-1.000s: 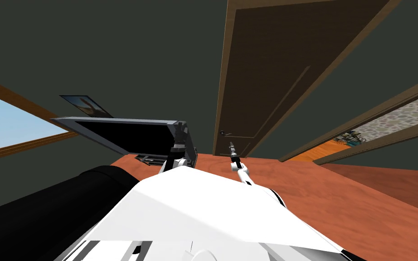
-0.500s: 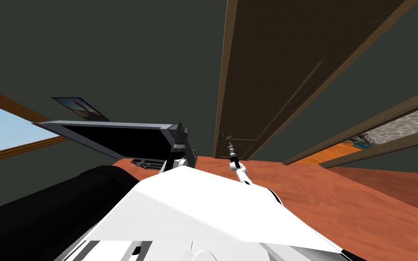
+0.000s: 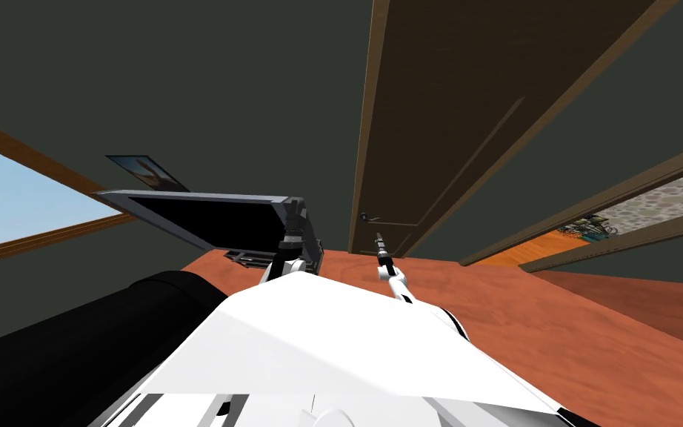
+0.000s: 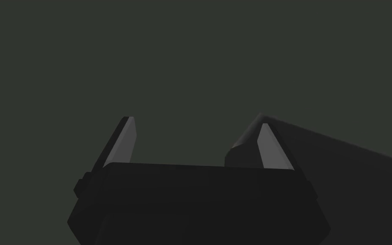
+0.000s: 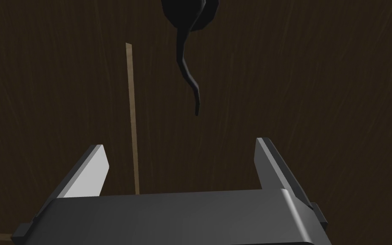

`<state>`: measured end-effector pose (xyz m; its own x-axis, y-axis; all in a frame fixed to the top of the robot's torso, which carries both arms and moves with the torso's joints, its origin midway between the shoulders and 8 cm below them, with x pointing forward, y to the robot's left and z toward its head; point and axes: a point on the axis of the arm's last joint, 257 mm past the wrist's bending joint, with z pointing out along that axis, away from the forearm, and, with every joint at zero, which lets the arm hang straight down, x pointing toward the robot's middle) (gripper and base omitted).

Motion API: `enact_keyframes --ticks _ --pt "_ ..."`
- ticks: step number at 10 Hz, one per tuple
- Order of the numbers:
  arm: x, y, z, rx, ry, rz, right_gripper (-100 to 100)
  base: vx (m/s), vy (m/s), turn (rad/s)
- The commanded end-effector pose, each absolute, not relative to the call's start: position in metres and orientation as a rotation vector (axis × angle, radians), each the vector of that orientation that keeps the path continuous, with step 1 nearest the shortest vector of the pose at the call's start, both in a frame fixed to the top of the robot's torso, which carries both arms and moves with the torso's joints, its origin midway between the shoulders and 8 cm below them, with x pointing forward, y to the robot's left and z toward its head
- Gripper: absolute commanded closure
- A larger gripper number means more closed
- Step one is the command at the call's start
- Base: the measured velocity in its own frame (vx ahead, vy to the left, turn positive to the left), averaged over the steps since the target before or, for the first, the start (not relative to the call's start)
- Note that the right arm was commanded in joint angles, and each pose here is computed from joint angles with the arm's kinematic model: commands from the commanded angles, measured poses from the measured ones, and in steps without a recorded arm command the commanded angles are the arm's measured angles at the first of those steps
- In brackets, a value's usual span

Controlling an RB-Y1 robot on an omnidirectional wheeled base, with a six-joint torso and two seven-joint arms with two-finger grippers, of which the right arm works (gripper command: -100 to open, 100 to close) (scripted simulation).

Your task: Pull the door open

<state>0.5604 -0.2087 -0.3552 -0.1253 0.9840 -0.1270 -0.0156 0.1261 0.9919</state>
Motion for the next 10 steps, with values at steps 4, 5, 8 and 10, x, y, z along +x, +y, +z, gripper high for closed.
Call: enact_keyframes --ticks 4,5,8,10 --pt "0.559 -0.243 -0.354 1.05 1.333 1.164 -100 -0.198 -0.02 0.123" --pt "0.559 -0.243 -0.354 1.05 1.333 1.164 -100 -0.119 -0.014 0.032" --pt "0.556 -0.258 -0.354 1.073 1.298 1.154 -100 0.013 0.011 0.152" --pt "0.556 -0.259 -0.354 1.078 1.291 1.157 -100 0.129 0.014 0.005"
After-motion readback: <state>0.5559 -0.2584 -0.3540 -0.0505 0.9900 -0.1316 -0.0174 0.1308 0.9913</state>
